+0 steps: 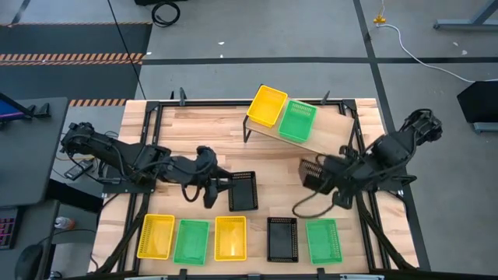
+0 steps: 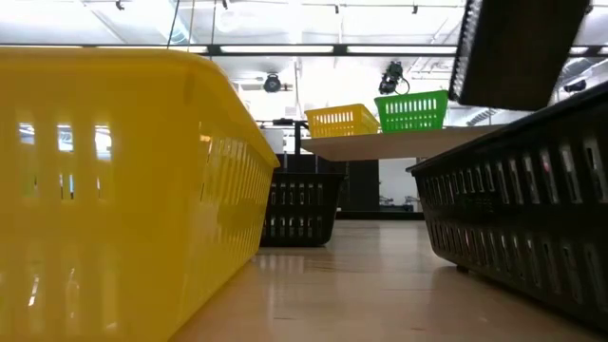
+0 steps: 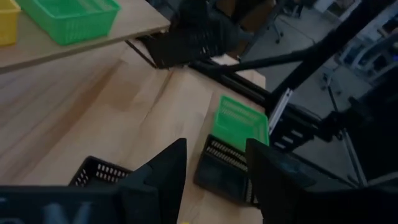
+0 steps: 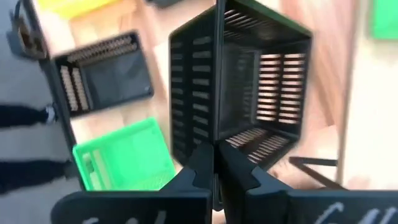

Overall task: Stack baskets on shelf by color
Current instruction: Put the top right black bin on the shelf

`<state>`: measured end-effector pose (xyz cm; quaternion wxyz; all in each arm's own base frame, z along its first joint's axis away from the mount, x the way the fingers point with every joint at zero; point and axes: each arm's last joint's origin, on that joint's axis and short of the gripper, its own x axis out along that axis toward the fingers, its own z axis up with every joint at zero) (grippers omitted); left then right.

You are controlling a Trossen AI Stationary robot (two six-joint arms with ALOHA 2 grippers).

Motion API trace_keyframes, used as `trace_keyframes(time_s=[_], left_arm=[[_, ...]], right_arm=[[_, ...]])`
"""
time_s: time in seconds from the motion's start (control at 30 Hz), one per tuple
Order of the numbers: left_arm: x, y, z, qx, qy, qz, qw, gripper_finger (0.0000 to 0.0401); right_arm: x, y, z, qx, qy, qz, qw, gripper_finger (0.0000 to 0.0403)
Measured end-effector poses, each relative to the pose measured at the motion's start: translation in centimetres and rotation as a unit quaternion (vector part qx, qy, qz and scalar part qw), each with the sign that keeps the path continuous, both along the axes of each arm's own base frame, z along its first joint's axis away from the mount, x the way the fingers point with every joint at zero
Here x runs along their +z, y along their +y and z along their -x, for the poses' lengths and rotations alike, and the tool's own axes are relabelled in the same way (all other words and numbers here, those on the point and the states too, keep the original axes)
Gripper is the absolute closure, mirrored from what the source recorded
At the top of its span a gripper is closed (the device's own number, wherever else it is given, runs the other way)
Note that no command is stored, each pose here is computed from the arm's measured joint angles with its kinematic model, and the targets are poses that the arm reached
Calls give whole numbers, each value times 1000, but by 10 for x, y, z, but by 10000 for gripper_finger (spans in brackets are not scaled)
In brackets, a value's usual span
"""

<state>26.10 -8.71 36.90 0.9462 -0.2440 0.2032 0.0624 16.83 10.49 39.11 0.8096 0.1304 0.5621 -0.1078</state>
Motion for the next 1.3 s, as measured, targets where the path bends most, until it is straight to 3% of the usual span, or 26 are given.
trace_keyframes(time_s=[0.4,0.8,1.3], left_arm=[[-8,0,4,-24,46,-6,999,229],[-10,-1,6,-26,59,-12,998,229],[-10,-1,6,-20,58,-9,998,229]], right_arm=[[10,-25,-10,-44,-11,-7,999,391],[67,-39,4,-36,-97,-105,989,391],[90,-85,44,-76,-186,-66,977,389]])
